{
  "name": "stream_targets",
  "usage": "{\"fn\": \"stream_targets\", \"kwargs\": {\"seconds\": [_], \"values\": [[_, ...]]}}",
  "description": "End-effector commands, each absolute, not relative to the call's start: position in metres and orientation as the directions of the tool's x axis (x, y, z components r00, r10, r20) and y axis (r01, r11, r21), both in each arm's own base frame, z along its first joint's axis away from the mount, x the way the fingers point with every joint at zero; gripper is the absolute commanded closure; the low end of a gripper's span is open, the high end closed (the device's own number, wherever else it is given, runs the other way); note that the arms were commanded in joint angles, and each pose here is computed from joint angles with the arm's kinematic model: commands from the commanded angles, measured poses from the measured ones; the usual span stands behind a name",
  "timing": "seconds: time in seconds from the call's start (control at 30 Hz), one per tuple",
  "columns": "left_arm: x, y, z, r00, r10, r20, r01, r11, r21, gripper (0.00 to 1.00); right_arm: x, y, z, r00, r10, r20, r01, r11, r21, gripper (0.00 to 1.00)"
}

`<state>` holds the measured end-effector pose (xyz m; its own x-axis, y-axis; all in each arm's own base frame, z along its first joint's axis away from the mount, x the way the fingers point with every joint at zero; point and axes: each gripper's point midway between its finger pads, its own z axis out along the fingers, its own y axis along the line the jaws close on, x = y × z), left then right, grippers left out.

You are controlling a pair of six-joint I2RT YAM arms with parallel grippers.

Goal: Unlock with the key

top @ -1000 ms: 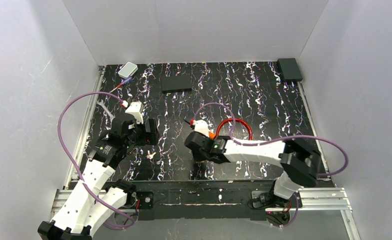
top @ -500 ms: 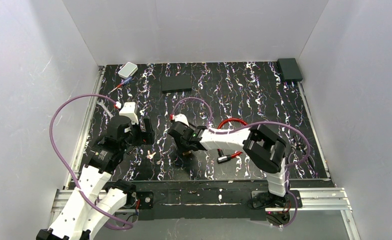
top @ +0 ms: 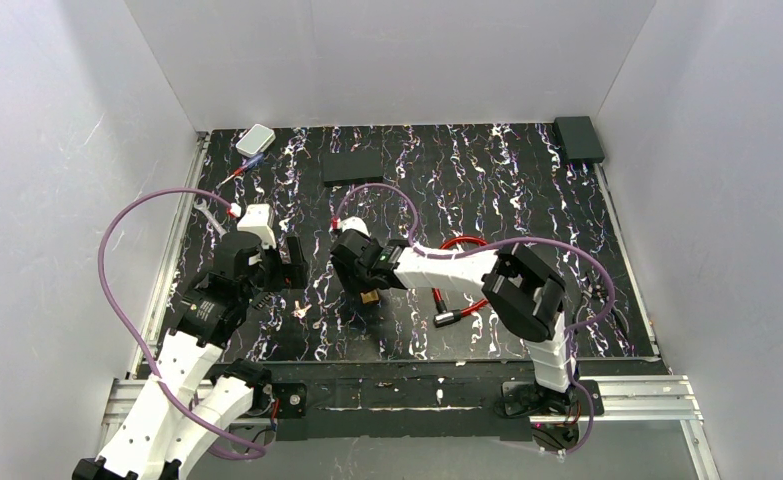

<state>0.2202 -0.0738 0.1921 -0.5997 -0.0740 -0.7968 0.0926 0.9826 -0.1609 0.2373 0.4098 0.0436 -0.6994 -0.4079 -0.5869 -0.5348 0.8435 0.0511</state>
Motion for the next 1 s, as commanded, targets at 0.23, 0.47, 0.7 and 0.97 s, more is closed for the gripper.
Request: {"fn": "stream_targets", "kwargs": {"seconds": [0.23,0.47,0.7,0.97], "values": [[0.22,-0.054,0.21,-0.544,-0.098,-0.833,0.01,0.992,-0.123,0.14,0.193,0.456,0.1,-0.782,-0.232,-0.579,-0.471,0.829,0.304,0.26],[0.217,-0.037,0.216,-0.51,-0.121,-0.852,-0.074,0.993,-0.097,0.14,0.157,0.487,0.085,-0.819,-0.224,-0.529,-0.445,0.829,0.339,0.27],[0.214,-0.035,0.219,-0.496,-0.129,-0.858,-0.078,0.991,-0.104,0.14,0.143,0.505,0.068,-0.815,-0.267,-0.514,-0.474,0.818,0.326,0.32],[0.213,-0.035,0.219,-0.494,-0.131,-0.859,-0.074,0.991,-0.108,0.14,0.138,0.513,0.049,-0.811,-0.297,-0.503,-0.484,0.824,0.294,0.37]]}}
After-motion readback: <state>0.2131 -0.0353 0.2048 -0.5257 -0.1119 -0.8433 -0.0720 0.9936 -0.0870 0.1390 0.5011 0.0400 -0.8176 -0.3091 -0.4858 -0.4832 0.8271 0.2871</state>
